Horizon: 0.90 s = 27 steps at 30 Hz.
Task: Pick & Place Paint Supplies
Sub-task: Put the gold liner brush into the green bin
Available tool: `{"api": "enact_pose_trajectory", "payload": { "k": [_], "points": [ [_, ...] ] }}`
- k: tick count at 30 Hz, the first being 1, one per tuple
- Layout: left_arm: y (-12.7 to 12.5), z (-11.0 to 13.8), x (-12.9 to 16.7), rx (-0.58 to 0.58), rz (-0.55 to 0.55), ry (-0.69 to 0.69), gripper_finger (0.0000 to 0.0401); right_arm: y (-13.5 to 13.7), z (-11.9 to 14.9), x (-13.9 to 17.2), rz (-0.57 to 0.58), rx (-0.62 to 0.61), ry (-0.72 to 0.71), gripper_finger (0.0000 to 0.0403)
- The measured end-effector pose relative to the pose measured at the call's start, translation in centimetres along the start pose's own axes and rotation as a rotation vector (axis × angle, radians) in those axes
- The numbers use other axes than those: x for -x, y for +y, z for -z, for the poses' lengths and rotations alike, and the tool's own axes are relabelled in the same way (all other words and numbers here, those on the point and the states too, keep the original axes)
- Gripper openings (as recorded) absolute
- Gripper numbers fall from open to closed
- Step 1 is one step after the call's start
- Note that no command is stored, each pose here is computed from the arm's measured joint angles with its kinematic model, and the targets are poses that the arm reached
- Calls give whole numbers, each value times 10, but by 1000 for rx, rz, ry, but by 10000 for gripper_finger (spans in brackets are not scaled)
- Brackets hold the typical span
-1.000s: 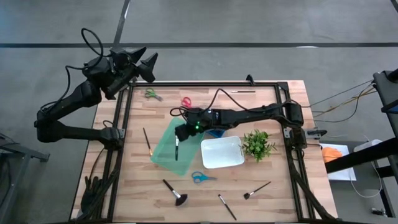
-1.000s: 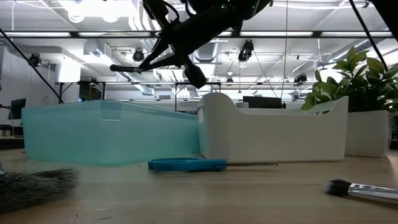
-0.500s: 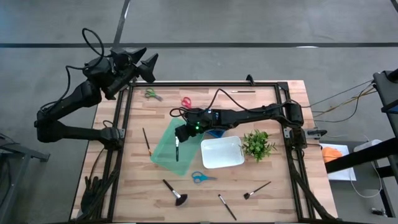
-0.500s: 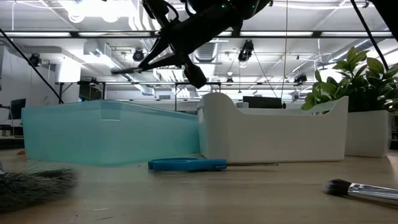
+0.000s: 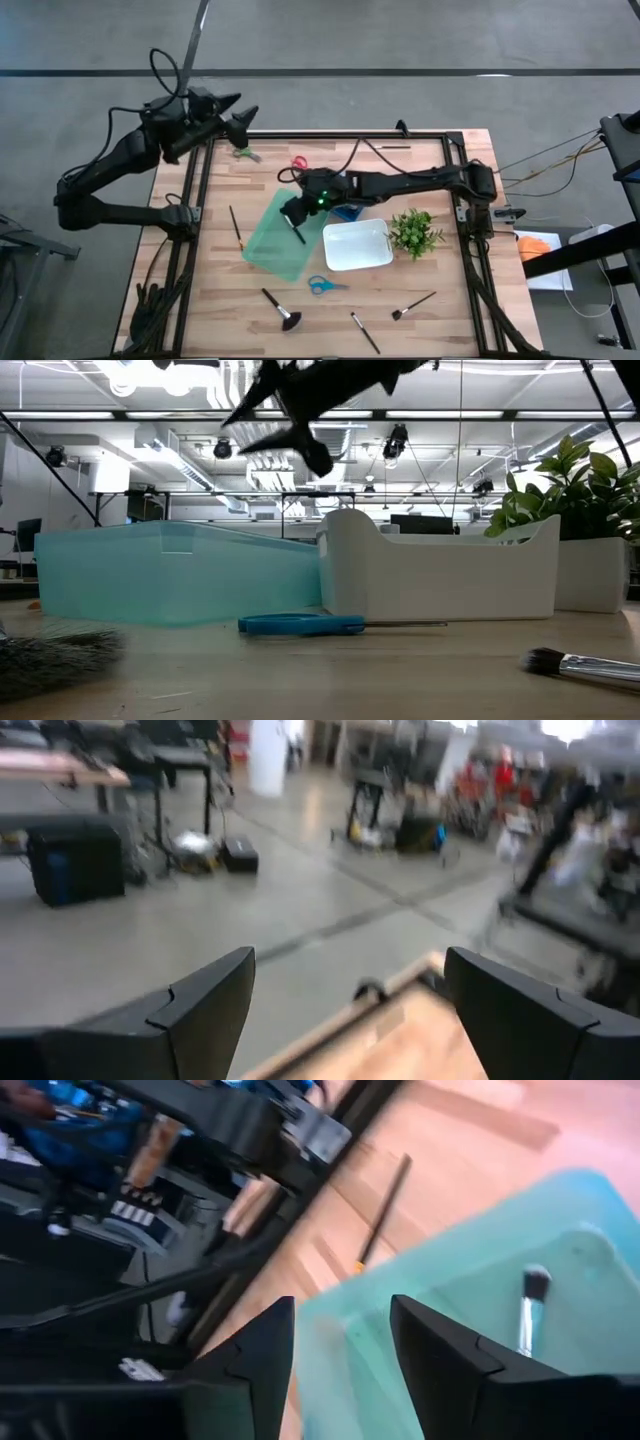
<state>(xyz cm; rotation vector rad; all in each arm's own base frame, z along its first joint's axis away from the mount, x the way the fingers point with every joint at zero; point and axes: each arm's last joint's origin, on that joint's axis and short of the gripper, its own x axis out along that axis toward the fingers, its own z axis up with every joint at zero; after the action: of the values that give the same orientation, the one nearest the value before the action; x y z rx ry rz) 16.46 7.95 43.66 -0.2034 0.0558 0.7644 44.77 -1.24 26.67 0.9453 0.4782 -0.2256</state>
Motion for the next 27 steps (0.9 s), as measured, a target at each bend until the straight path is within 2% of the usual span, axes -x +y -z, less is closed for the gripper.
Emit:
{"api": "enact_pose_trajectory", "payload": {
  "k": [4,9,16,19,23,27],
  "points": [
    [1,10,11,-68,143,138,337,15,-10,25,-25,57,-50,166],
    [1,23,24,-67,358,323,337,31,-22,65,-24,133,-116,166],
    [6,56,44,-146,355,698,337,46,-31,115,-39,219,-146,166],
    [6,67,54,-214,369,847,332,49,-32,133,-36,245,-145,166],
    [0,82,65,-352,476,987,302,52,-33,153,-38,262,-148,166],
    [-10,103,69,-437,562,1067,267,55,-32,166,-60,273,-162,166]
  ]
}}
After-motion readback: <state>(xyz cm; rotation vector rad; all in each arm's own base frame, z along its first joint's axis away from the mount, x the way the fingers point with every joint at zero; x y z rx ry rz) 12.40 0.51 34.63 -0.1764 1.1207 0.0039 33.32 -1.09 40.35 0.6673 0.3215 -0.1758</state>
